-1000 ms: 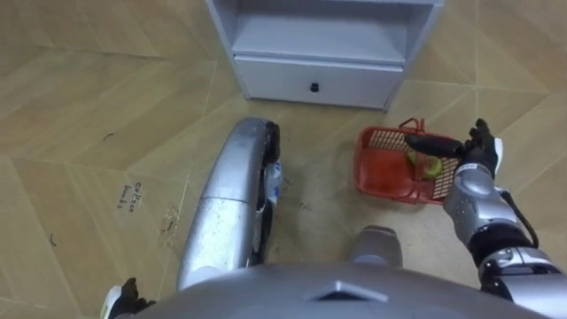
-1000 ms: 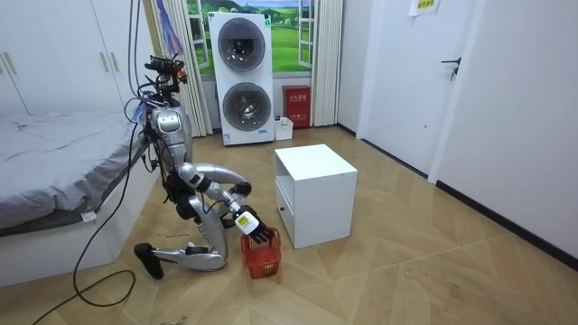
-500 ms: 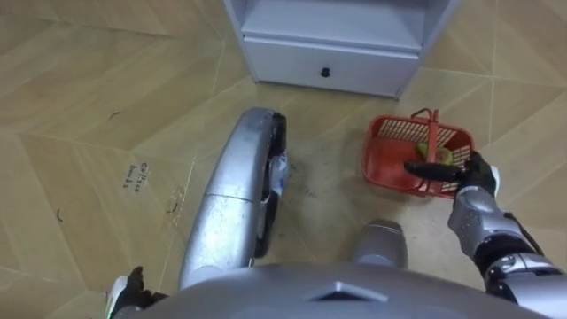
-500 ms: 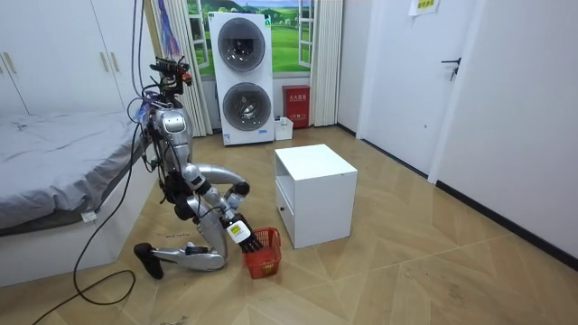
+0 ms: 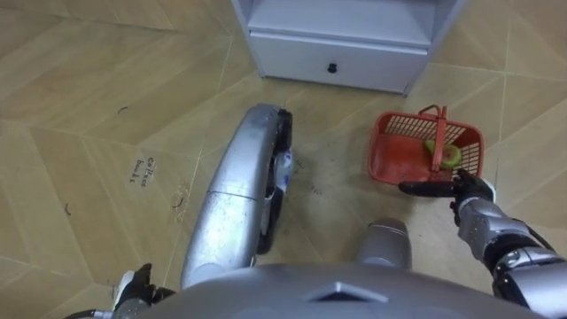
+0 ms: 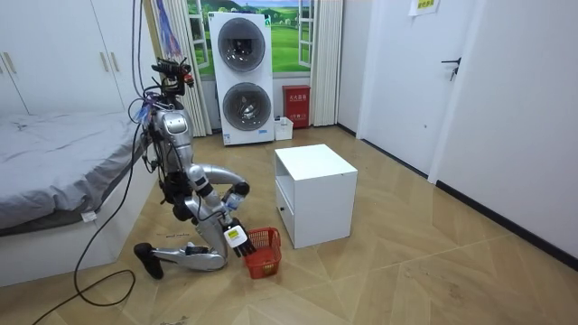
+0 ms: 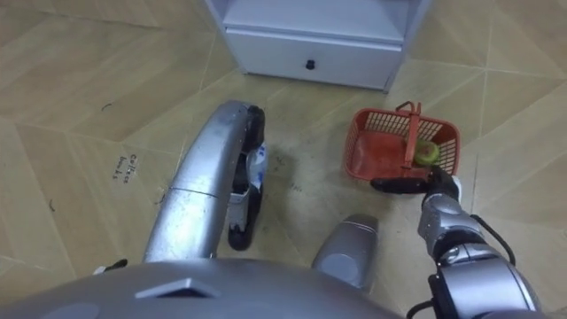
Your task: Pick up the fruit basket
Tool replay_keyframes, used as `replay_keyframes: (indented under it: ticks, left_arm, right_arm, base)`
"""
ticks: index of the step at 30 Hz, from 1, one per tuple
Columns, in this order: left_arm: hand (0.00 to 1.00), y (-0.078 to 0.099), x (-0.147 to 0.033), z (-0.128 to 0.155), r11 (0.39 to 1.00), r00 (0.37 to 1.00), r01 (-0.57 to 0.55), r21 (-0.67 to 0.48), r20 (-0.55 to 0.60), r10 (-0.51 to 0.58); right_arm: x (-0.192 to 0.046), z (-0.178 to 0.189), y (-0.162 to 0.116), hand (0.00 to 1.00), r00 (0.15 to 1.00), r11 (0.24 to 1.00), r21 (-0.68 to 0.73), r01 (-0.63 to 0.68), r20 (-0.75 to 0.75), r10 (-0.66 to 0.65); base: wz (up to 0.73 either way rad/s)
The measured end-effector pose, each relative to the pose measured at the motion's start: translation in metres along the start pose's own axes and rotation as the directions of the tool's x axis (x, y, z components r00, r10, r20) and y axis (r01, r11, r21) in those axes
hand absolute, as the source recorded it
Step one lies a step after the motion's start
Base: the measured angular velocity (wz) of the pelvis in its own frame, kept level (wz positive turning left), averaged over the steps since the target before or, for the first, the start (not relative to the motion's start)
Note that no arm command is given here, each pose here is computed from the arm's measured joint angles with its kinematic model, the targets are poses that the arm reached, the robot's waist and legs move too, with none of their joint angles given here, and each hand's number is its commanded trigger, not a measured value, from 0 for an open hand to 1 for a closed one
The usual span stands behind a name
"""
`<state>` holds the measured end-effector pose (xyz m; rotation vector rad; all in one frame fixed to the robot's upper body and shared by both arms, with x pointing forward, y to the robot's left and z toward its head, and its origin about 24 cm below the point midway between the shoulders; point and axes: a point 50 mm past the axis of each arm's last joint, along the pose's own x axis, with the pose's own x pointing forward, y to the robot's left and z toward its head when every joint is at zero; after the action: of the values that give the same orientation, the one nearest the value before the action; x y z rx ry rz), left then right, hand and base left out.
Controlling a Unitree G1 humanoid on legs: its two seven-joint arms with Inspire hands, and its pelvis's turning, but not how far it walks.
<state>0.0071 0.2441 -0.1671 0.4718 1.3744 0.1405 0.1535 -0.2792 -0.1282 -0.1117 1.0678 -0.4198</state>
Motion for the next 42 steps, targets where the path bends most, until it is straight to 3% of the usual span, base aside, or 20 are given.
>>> replay_keyframes:
  ticks: [24, 27, 32, 42]
  left_arm:
    - [0.0, 0.0, 0.001, 0.007, 1.0, 1.0, 0.008, 0.01, 0.009, -0.008]
    - [0.0, 0.0, 0.001, 0.007, 1.0, 1.0, 0.009, 0.01, 0.012, -0.009]
    - [0.0, -0.004, 0.001, 0.008, 0.999, 1.0, 0.021, 0.033, 0.02, -0.021]
    - [0.0, -0.009, 0.003, 0.036, 0.999, 0.997, 0.034, -0.001, 0.073, -0.034]
  right_arm:
    - [0.0, 0.031, 0.004, 0.02, 0.996, 1.0, -0.021, -0.016, 0.083, 0.018]
    - [-0.001, 0.036, 0.006, 0.97, 0.994, 0.999, -0.028, -0.017, 0.106, 0.02]
    - [-0.001, 0.039, 0.009, 1.0, 0.993, 0.999, -0.05, -0.021, 0.117, 0.027]
    - [0.0, 0.026, 0.014, 1.0, 0.997, 0.999, -0.017, -0.045, 0.058, 0.046]
  base:
    - [0.0]
    - [0.0]
    - [0.0]
    - [0.0]
